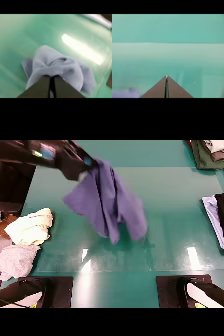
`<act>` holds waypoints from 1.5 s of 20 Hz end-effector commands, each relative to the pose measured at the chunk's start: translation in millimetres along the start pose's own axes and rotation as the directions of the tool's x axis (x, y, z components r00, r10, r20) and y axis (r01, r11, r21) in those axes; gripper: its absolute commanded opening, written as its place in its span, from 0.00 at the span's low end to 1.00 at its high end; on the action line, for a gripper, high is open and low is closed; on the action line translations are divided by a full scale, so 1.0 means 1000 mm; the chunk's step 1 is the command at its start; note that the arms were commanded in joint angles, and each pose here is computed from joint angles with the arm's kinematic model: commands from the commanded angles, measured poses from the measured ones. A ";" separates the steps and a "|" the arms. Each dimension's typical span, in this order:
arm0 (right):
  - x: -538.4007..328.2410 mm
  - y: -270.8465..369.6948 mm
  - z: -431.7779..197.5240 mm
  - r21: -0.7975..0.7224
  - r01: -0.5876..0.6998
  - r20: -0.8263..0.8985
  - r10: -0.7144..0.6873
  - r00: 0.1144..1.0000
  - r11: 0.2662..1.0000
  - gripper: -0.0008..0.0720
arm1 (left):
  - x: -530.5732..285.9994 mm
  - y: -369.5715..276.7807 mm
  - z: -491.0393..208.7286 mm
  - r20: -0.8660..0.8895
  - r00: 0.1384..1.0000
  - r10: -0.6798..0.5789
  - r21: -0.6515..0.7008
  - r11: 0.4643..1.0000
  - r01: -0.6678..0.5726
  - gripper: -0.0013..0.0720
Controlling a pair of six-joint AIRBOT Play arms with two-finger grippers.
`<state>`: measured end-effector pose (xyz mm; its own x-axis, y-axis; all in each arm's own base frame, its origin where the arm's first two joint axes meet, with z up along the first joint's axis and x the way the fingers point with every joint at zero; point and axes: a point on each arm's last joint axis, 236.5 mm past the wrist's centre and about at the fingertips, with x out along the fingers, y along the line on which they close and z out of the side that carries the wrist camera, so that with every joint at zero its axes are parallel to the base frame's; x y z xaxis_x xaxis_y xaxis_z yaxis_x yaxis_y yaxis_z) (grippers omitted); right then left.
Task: Fold the shirts.
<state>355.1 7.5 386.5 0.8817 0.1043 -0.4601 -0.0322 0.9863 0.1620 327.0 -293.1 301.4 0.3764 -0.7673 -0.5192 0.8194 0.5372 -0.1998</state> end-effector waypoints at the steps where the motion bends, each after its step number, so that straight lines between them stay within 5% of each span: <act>1: -0.018 -0.003 0.002 0.004 0.016 0.025 -0.016 1.000 1.000 0.04 | 0.059 0.030 -0.055 -0.184 0.983 -0.006 -0.099 0.995 -0.013 0.51; 2: -0.019 -0.003 -0.001 0.003 0.016 0.014 -0.016 1.000 1.000 0.03 | 0.069 0.049 -0.067 -0.226 0.973 0.034 -0.139 0.988 -0.067 0.93; 6: -0.016 -0.005 -0.013 0.005 0.018 -0.041 -0.018 0.999 1.000 0.04 | 0.048 0.107 -0.130 -0.440 0.890 0.118 -0.269 0.929 -0.256 0.90; 11: 0.004 -0.010 -0.030 0.014 0.021 -0.132 -0.019 0.991 1.000 0.04 | 0.043 0.105 -0.238 -0.597 0.802 0.024 -0.412 0.849 -0.332 0.90; 19: 0.045 -0.020 -0.050 0.033 0.028 -0.252 -0.019 0.967 0.999 0.04 | 0.055 0.031 -0.335 -0.465 0.878 -0.112 -0.681 0.680 -0.274 0.90; 24: 0.051 -0.014 -0.053 0.014 0.009 -0.266 -0.005 0.964 1.000 0.04 | 0.085 0.013 -0.361 -0.461 0.885 -0.062 -0.621 0.735 -0.272 0.90; 30: 0.053 0.010 -0.057 -0.032 -0.050 -0.278 0.039 0.960 0.998 0.04 | 0.087 0.037 -0.388 -0.547 0.836 0.040 -0.596 0.683 -0.422 0.90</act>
<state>375.1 21.0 314.4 0.7201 0.1580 -0.6757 -0.0641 0.9847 0.1619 218.7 -212.1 -61.4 0.0893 -0.4773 -0.8742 0.1711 0.8720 -0.4587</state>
